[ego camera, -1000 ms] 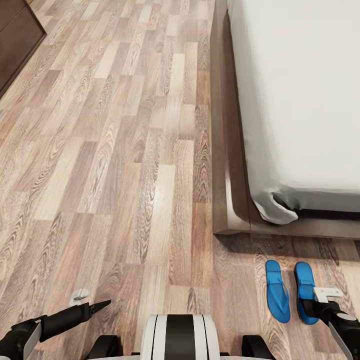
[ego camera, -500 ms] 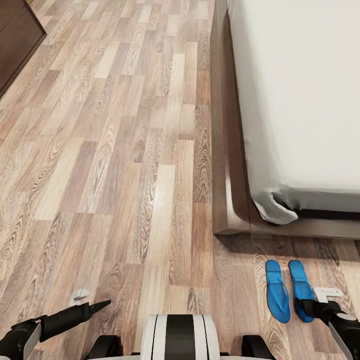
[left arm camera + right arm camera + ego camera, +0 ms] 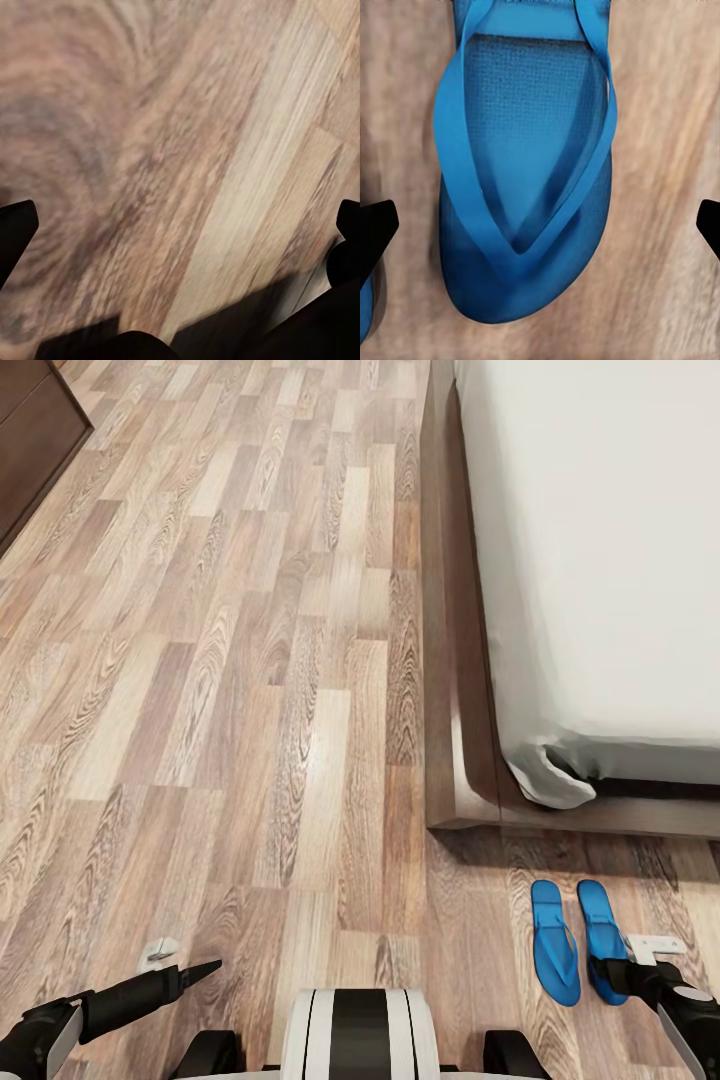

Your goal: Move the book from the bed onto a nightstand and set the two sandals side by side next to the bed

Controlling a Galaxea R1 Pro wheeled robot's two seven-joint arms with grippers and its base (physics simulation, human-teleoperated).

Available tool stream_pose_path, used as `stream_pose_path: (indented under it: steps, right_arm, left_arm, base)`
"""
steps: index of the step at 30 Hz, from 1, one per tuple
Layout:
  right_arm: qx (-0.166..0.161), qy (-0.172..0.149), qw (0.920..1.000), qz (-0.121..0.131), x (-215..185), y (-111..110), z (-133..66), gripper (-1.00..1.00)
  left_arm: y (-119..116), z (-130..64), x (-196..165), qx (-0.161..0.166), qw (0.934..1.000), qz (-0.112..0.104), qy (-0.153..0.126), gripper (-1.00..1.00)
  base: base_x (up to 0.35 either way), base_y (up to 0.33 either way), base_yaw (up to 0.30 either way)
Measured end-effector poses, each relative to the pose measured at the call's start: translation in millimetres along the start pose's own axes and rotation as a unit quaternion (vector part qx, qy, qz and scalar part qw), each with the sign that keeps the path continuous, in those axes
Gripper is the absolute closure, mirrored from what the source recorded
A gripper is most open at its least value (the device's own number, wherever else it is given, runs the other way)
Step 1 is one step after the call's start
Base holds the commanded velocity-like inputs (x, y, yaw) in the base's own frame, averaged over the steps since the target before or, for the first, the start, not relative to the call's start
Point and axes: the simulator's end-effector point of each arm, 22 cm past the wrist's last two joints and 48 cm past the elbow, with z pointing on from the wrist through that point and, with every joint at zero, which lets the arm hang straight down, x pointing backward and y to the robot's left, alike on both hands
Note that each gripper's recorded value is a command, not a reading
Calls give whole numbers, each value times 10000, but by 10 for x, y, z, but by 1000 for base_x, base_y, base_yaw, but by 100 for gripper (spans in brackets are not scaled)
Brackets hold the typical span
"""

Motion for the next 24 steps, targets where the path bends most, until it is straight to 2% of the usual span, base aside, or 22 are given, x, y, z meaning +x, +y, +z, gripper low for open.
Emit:
stream_pose_path:
  steps: [21, 24]
  right_arm:
    - [-2, -395, 9991, 132, -357, -74, -216, -100]
    - [-43, -601, 9980, 170, -549, -84, -279, -100]
  left_arm:
    - [-240, -142, -281, 99, 9992, 261, -289, -100]
    - [-276, -161, -318, 107, 9989, 302, -329, -100]
  base:
    - [0, 0, 0]
    - [0, 0, 0]
